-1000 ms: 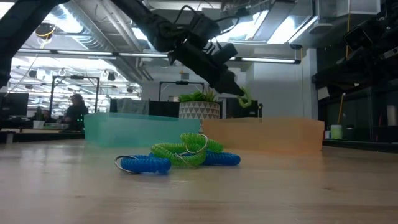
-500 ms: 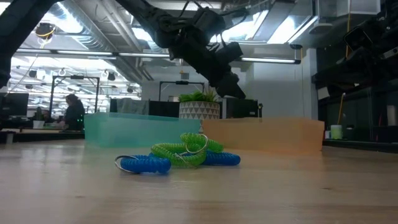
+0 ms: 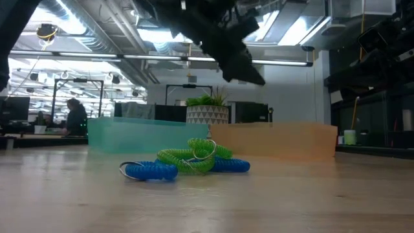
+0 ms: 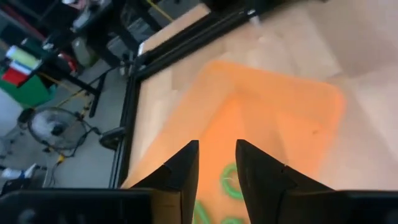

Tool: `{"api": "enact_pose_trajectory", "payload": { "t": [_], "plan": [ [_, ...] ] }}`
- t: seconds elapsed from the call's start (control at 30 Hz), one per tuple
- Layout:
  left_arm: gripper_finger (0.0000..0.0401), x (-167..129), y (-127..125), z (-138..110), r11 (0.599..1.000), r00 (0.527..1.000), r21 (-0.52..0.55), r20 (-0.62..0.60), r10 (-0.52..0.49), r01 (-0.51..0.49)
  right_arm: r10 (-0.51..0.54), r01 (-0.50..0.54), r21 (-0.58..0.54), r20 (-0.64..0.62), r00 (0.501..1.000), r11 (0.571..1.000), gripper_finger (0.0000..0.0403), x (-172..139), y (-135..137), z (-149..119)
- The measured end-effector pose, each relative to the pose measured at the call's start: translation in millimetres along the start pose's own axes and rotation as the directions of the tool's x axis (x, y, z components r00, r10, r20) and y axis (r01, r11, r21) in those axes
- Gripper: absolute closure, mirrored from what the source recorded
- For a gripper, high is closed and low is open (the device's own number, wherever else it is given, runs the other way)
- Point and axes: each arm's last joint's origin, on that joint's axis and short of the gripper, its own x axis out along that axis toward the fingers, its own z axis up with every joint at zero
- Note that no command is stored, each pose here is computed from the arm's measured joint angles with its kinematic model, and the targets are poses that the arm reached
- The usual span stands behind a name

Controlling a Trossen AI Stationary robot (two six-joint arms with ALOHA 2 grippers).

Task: Sort spring keychains
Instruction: Put the blue spring keychain into the green bin

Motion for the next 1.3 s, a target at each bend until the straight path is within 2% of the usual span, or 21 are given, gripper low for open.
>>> {"api": "enact_pose_trajectory", "payload": {
  "t": [0.23,0.33,0.53,0.8,1.3],
  "plan": [
    [0.0313,-33,-13,18,0.994,0.996,0.061,-0.020,-0.091,0.092,0.000,0.000,0.000,0.000,1.000,1.000,0.0395,0,0,0],
    [0.0312,-49,-19,24,0.980,0.985,0.097,-0.019,-0.172,0.173,0.000,0.000,0.000,0.000,1.000,1.000,0.0395,0,0,0],
    [0.0312,-86,-28,33,0.930,0.937,0.115,-0.023,-0.349,0.349,0.000,0.000,0.000,0.000,1.000,1.000,0.0395,0,0,0],
    [0.0311,-125,-56,31,0.828,0.835,0.112,-0.104,-0.540,0.550,0.000,0.000,0.000,-0.001,1.000,1.000,0.0395,0,0,0],
    [0.0311,-170,-113,33,0.743,0.723,-0.002,-0.229,-0.652,0.670,0.000,0.000,0.000,0.000,1.000,1.000,0.0395,0,0,0]
  ]
}}
